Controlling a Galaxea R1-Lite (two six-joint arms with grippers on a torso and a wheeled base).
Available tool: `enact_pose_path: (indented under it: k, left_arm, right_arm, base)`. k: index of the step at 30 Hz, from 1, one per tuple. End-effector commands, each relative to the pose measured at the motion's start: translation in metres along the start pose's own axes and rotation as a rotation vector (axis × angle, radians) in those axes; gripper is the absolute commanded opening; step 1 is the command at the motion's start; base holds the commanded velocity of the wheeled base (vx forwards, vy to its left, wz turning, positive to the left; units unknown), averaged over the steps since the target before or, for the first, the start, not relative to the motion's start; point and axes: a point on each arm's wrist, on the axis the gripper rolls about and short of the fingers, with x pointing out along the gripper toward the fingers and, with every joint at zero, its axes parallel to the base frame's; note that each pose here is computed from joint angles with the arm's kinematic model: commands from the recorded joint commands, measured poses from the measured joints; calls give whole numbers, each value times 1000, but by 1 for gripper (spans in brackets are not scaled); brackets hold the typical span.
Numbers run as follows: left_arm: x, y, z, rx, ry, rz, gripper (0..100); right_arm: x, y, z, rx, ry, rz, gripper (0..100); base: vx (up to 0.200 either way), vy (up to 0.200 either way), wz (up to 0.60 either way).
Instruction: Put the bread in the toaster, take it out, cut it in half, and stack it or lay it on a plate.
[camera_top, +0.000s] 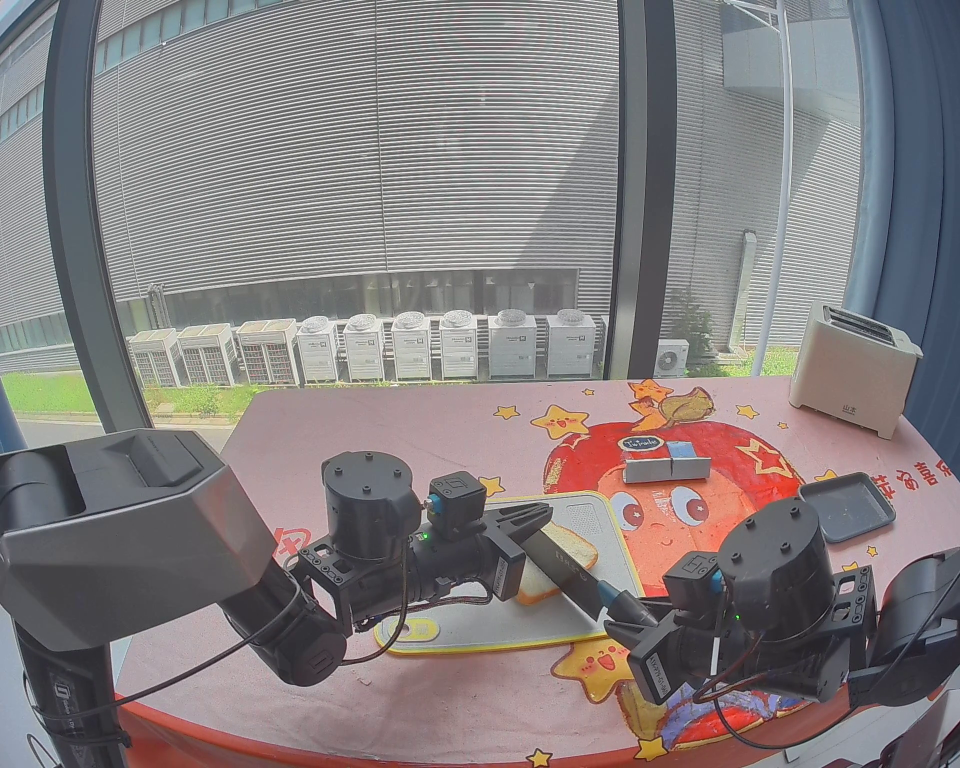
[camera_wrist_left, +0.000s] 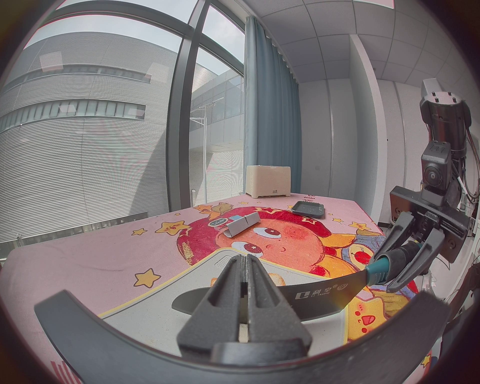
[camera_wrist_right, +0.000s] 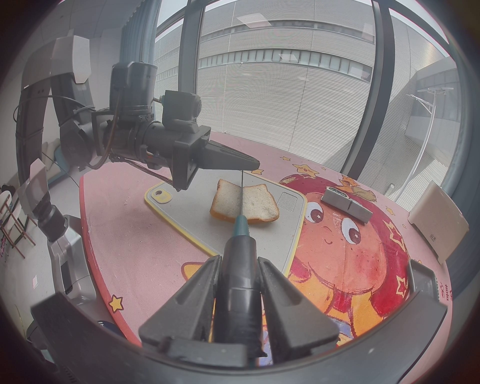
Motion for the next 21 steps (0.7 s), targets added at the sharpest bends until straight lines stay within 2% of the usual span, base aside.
enact_pose_path:
  k: [1,12,21]
  left_arm:
    - [3,1,-12,-10,33,0,0]
    - [4,2,-15,-11,37,2,0]
    - [5,3,-6,-2,2,4,0]
  right_arm:
    - [0,0,1,0,-3,1,0]
    - [2,0,-2,6,16,-2,0]
    - [2,0,-4,3,27,-3,0]
  base:
    - [0,0,0]
    - [0,0,0]
    - [0,0,0]
